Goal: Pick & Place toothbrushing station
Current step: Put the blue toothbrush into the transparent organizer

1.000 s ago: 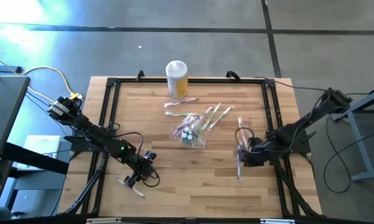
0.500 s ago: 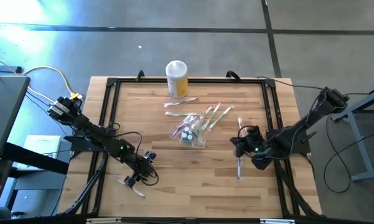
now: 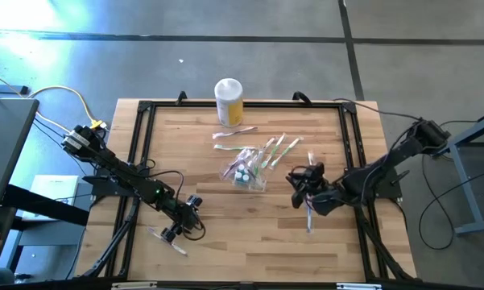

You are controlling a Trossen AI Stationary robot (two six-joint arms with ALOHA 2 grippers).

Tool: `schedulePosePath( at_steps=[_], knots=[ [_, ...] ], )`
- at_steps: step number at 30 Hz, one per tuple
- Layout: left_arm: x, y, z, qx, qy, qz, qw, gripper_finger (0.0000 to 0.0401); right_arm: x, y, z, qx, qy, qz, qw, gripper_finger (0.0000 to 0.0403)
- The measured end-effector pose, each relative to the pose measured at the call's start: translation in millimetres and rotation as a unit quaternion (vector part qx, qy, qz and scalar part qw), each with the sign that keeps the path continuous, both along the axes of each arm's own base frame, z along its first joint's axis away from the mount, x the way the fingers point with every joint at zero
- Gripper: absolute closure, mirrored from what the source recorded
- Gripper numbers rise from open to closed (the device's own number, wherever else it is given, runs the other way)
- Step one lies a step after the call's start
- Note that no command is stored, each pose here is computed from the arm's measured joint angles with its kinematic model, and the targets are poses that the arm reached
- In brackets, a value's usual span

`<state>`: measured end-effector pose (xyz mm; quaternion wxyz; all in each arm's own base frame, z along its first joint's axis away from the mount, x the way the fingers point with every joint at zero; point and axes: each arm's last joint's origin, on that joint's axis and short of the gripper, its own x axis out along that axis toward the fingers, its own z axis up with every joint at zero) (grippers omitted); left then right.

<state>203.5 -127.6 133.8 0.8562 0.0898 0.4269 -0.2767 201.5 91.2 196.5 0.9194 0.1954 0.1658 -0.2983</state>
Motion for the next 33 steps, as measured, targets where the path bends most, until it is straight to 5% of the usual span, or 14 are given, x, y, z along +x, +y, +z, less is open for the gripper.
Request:
schedulePosePath(
  at_steps=[9, 19, 23, 29, 33],
  knots=[
    [0, 0, 0, 0.003, -0.001, 0.002, 1.0, 0.0203, 7, -6, 0, 0.026, 0.026, 0.044, 0.998, 0.0311],
    [0, 0, 0, 0.003, -0.003, 0.003, 1.0, 0.0203, 6, 1, -4, 0.154, 0.046, 0.099, 0.982, 0.0175],
    [0, 0, 0, 0.003, -0.003, 0.003, 1.0, 0.0203, 6, 3, -5, 0.293, 0.085, 0.148, 0.941, 0.0143],
    [1, 0, 0, 0.0, -0.007, 0.003, 1.0, 0.0203, 2, 7, -8, 0.511, 0.184, 0.187, 0.819, 0.0141],
    [1, 0, 1, 0.0, -0.007, 0.003, 1.0, 0.0203, -4, 8, -11, 0.587, 0.238, 0.126, 0.764, 0.015]
  ],
)
